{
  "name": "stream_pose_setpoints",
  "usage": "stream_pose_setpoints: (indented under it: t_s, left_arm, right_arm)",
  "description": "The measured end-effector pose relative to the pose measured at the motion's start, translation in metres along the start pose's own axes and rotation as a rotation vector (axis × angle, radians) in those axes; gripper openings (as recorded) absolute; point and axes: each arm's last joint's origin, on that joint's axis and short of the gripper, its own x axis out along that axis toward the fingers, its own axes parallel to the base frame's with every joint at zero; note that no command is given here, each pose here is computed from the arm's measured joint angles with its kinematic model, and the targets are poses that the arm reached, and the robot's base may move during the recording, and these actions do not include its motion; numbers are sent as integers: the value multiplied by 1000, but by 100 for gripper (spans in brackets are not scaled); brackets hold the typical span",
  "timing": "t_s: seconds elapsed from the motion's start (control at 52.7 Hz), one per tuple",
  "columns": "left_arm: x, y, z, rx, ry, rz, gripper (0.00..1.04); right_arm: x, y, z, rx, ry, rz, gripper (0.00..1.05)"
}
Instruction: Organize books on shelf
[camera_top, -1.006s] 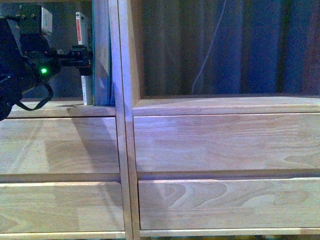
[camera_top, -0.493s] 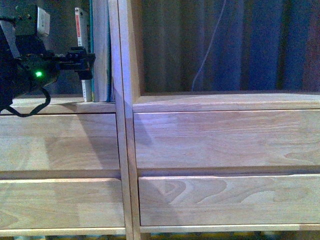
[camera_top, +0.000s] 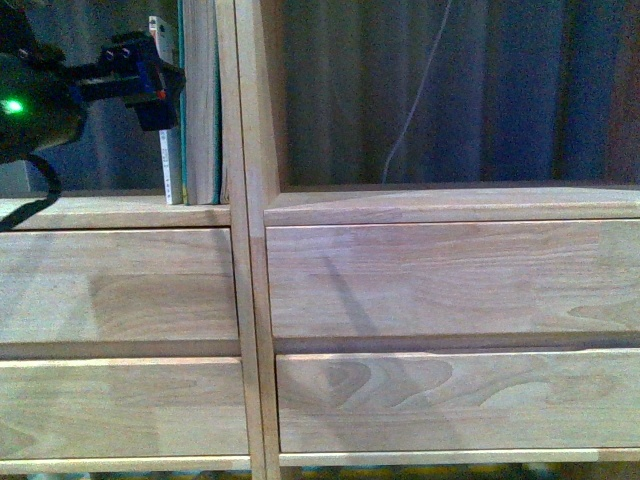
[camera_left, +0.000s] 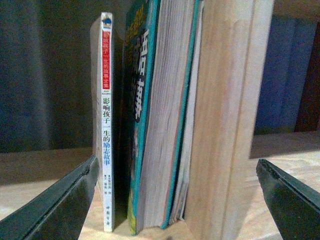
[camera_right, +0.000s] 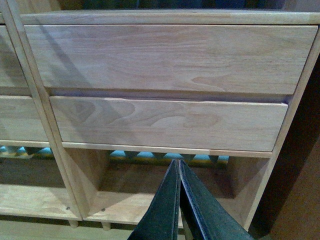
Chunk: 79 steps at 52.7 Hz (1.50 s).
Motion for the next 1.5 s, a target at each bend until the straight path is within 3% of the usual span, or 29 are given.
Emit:
stream_pose_setpoints:
  t_s: [0.171, 0.342, 0.645, 0.835, 0.968, 1.404, 1.499]
  left_arm:
    - [-57, -23, 27, 33, 16, 68, 97]
    - [-125, -43, 39, 110, 72, 175, 97]
    - [-232, -63, 27, 150, 201, 377, 97]
    - [-254, -66, 25, 120, 176, 393, 97]
    - [-262, -64, 12, 83, 331, 336, 76]
    - [-292, -50, -21, 62, 338, 355, 3]
    - [-294, -50, -26, 59, 338, 354, 3]
  right_arm:
    - [0, 0, 0, 0, 0, 0, 3]
    - [0, 0, 0, 0, 0, 0, 3]
    - [0, 0, 0, 0, 0, 0, 3]
    - [0, 0, 0, 0, 0, 0, 3]
    - [0, 0, 0, 0, 0, 0, 3]
    - [0, 0, 0, 0, 0, 0, 3]
    - [0, 0, 0, 0, 0, 0, 3]
